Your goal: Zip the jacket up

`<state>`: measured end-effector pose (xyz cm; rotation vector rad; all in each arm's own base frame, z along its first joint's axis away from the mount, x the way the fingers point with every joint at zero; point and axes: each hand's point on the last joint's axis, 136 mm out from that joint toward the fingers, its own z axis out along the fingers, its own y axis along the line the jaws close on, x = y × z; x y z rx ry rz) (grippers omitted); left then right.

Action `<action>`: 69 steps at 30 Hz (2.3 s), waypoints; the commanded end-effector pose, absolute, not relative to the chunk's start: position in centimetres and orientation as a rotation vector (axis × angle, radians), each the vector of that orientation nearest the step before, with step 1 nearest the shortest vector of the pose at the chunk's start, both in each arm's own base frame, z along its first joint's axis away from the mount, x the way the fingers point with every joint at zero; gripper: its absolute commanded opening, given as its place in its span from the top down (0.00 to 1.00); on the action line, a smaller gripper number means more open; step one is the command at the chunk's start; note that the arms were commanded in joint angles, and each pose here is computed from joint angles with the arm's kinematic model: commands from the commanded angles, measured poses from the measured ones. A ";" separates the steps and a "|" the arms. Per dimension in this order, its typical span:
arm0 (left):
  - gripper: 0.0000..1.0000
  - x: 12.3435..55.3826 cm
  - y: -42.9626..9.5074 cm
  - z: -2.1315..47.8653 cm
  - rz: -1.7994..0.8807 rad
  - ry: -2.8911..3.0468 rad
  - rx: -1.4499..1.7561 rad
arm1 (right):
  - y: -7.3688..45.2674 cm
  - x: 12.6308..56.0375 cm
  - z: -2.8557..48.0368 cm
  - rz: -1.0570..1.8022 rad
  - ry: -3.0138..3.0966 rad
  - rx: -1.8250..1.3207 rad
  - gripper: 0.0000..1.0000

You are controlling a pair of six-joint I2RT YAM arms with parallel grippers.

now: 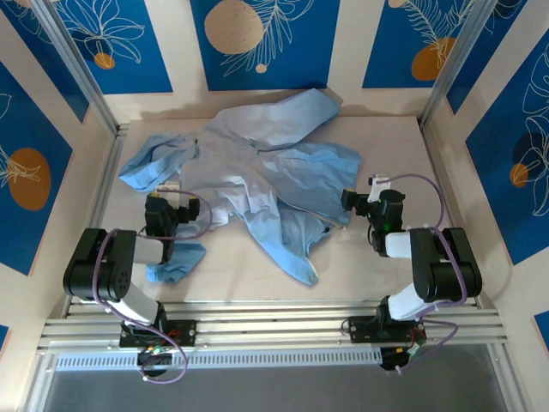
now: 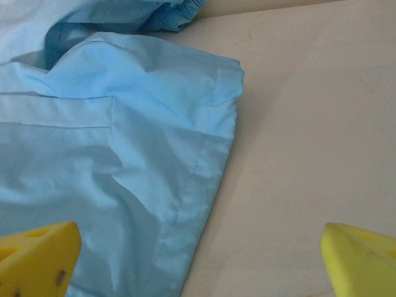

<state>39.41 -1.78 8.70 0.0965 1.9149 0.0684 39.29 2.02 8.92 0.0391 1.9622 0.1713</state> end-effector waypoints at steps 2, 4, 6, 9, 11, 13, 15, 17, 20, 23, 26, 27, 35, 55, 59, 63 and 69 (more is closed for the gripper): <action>0.00 39.7 -2.1 9.2 0.045 1.902 0.104 | 2.1 39.7 9.4 0.165 1.949 0.016 0.01; 0.00 39.7 -2.1 9.2 0.044 1.902 0.104 | 2.1 39.6 9.3 0.165 1.949 0.016 0.01; 0.00 39.7 -2.1 9.2 0.044 1.901 0.104 | 2.1 39.7 9.4 0.165 1.948 0.016 0.01; 0.00 39.7 -2.1 9.1 0.043 1.903 0.104 | 2.1 39.7 9.4 0.165 1.949 0.016 0.01; 0.00 39.7 -2.1 9.2 0.044 1.901 0.103 | 2.1 39.7 9.4 0.166 1.948 0.014 0.01; 0.00 39.7 -2.1 9.2 0.044 1.901 0.104 | 2.1 39.7 9.4 0.165 1.948 0.016 0.01; 0.00 39.6 -2.1 9.1 0.045 1.903 0.104 | 2.1 39.7 9.4 0.166 1.948 0.016 0.01; 0.00 39.6 -2.1 9.1 0.045 1.903 0.103 | 2.0 39.7 9.4 0.165 1.948 0.017 0.01; 0.00 39.6 -2.1 9.1 0.044 1.902 0.105 | 2.1 39.7 9.4 0.165 1.948 0.017 0.01; 0.00 39.6 -2.1 9.2 0.044 1.901 0.104 | 2.1 39.7 9.4 0.166 1.948 0.016 0.01; 0.00 39.6 -2.1 9.2 0.043 1.902 0.105 | 2.1 39.7 9.4 0.167 1.947 0.015 0.01; 0.00 39.6 -2.1 9.2 0.043 1.901 0.104 | 2.1 39.7 9.4 0.166 1.949 0.016 0.01; 0.00 39.6 -2.1 9.2 0.044 1.901 0.104 | 2.1 39.7 9.4 0.165 1.949 0.016 0.01; 0.00 39.5 -1.9 11.5 0.054 1.918 0.096 | 2.9 39.7 10.2 0.198 1.971 -0.031 0.01; 0.00 38.9 -2.0 12.7 0.030 1.961 0.078 | 3.7 39.9 11.8 0.203 2.048 -0.056 0.01; 0.05 38.3 -3.3 13.9 -0.066 2.021 0.081 | 4.9 40.5 12.3 0.205 2.183 -0.031 0.01; 0.20 36.4 -8.0 14.4 -0.251 2.077 0.140 | 9.6 41.9 12.8 0.215 2.344 -0.112 0.03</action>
